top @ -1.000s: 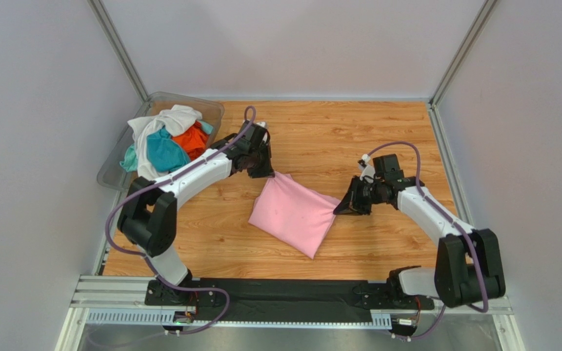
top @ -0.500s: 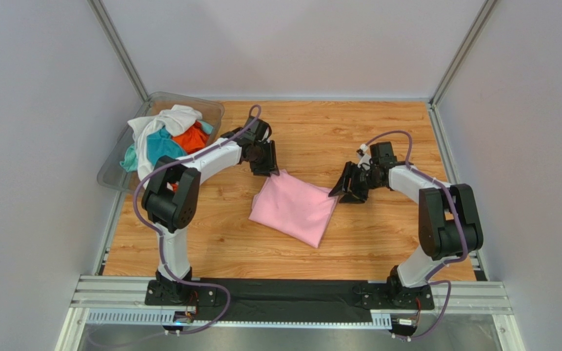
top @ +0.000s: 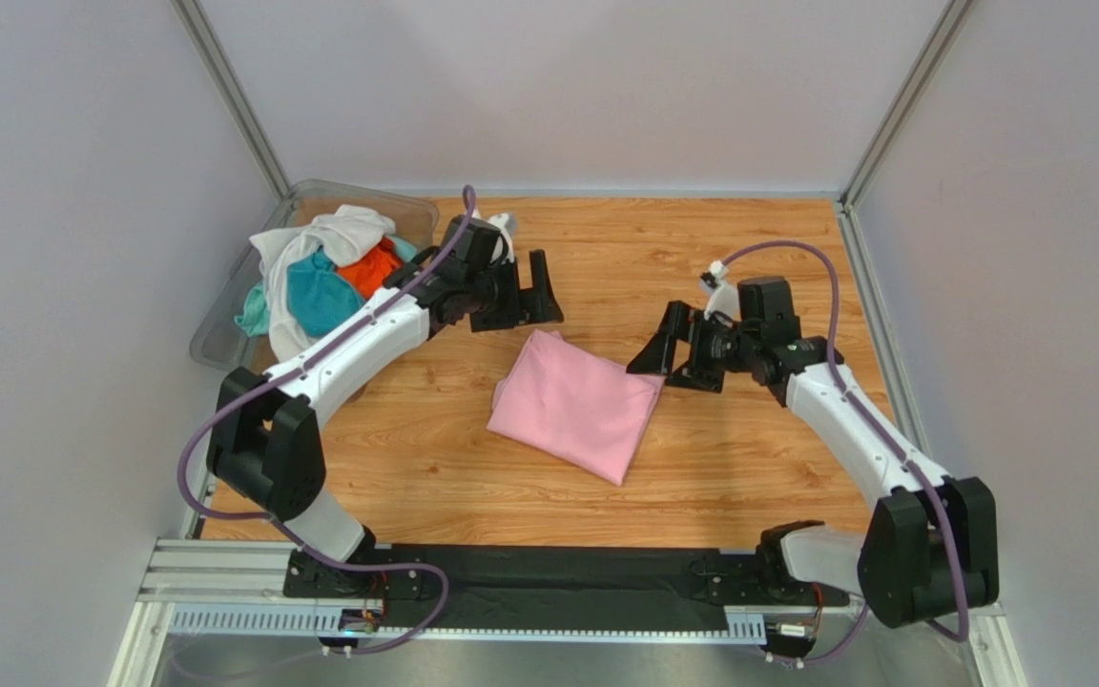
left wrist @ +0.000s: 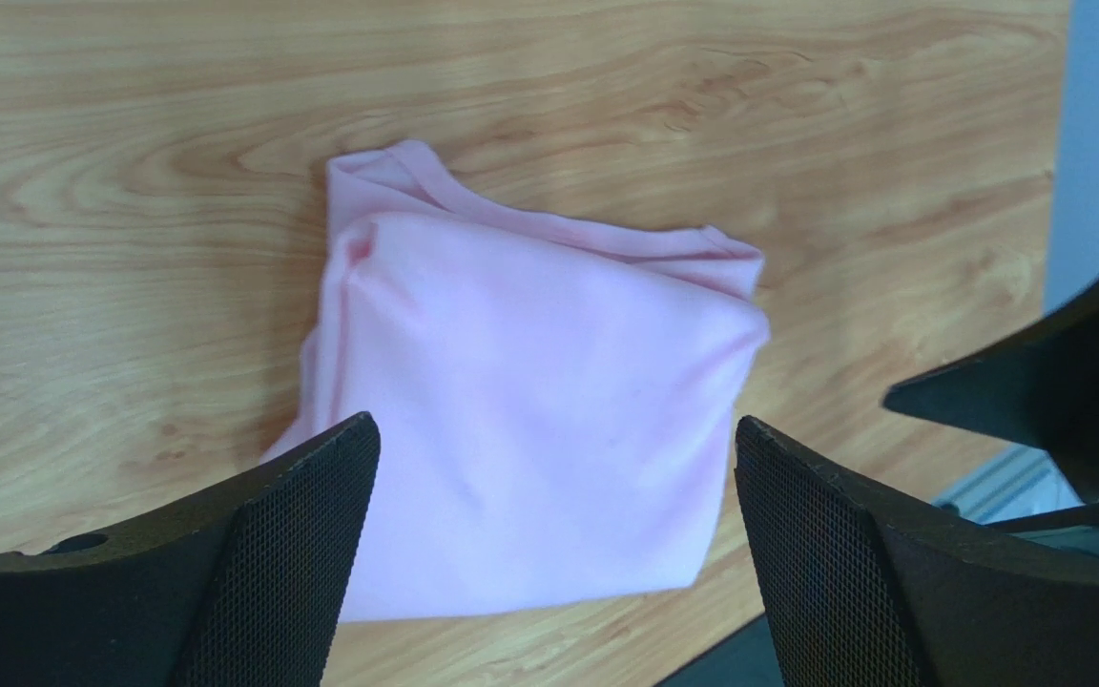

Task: Fold and stack the t-shirts
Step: Fold the tshirt

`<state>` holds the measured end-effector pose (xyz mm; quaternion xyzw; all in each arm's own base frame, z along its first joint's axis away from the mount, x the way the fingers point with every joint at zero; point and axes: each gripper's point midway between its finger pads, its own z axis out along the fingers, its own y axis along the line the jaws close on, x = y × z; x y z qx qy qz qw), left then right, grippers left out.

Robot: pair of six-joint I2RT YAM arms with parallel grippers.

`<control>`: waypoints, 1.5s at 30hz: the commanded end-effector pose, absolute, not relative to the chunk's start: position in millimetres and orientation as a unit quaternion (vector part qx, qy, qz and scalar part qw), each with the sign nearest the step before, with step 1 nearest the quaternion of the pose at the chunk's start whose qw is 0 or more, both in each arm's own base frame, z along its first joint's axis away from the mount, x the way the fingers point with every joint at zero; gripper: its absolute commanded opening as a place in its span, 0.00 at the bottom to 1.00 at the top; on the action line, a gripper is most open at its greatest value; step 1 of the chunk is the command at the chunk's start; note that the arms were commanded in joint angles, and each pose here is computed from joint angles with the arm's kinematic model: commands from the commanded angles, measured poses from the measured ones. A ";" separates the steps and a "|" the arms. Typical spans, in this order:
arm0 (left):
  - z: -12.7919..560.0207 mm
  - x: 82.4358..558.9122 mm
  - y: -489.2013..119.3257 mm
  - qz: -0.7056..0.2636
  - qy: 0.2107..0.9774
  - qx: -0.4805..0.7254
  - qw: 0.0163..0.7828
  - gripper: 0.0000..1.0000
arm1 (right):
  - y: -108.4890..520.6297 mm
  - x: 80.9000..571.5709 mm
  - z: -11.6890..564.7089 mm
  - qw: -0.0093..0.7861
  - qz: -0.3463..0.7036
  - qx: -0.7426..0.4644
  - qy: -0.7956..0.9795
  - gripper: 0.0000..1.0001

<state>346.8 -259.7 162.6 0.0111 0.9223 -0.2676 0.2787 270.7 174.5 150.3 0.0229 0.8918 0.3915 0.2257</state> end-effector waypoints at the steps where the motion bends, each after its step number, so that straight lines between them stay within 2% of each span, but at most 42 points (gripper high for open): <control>1: 161.2 321.7 -280.8 -0.304 0.917 0.047 0.255 1.00 | 202.2 241.7 148.6 0.203 0.414 -0.012 0.887 1.00; 5: 141.6 312.7 -292.0 -0.319 0.920 0.051 0.222 1.00 | 218.0 239.7 141.7 0.204 0.411 -0.028 0.888 1.00; 14: 94.0 340.6 -300.8 -0.280 0.940 0.023 0.192 1.00 | 229.4 286.8 106.8 0.195 0.370 -0.050 0.907 1.00; 22: 54.4 344.7 -273.0 -0.225 0.960 -0.006 0.167 1.00 | 224.2 319.3 55.7 0.162 0.322 -0.039 0.932 1.00; 28: 33.7 334.8 -258.8 -0.196 0.970 0.013 0.142 1.00 | 219.6 336.4 47.7 0.161 0.294 -0.062 0.940 1.00; 32: 57.1 325.4 -258.5 -0.219 0.963 0.020 0.157 1.00 | 220.0 342.3 87.4 0.207 0.281 -0.080 0.934 1.00; 34: 73.2 322.5 -255.7 -0.225 0.959 0.018 0.173 1.00 | 216.7 340.8 126.9 0.253 0.262 -0.093 0.927 1.00; 37: 124.7 309.9 -241.8 -0.237 0.942 0.019 0.236 1.00 | 202.2 329.4 178.9 0.318 0.226 -0.092 0.916 1.00; 38: 141.9 298.9 -228.0 -0.227 0.939 0.018 0.258 1.00 | 192.1 321.4 204.7 0.354 0.219 -0.070 0.907 1.00; 39: 142.0 298.7 -227.8 -0.227 0.939 0.017 0.258 1.00 | 188.5 323.7 204.4 0.359 0.209 -0.065 0.908 1.00; 41: 169.3 287.6 -203.7 -0.208 0.928 0.005 0.308 1.00 | 175.5 307.3 234.0 0.398 0.222 -0.022 0.890 1.00; 45: 187.4 255.3 -156.6 -0.160 0.924 -0.031 0.347 1.00 | 149.3 290.5 242.2 0.453 0.222 0.059 0.861 1.00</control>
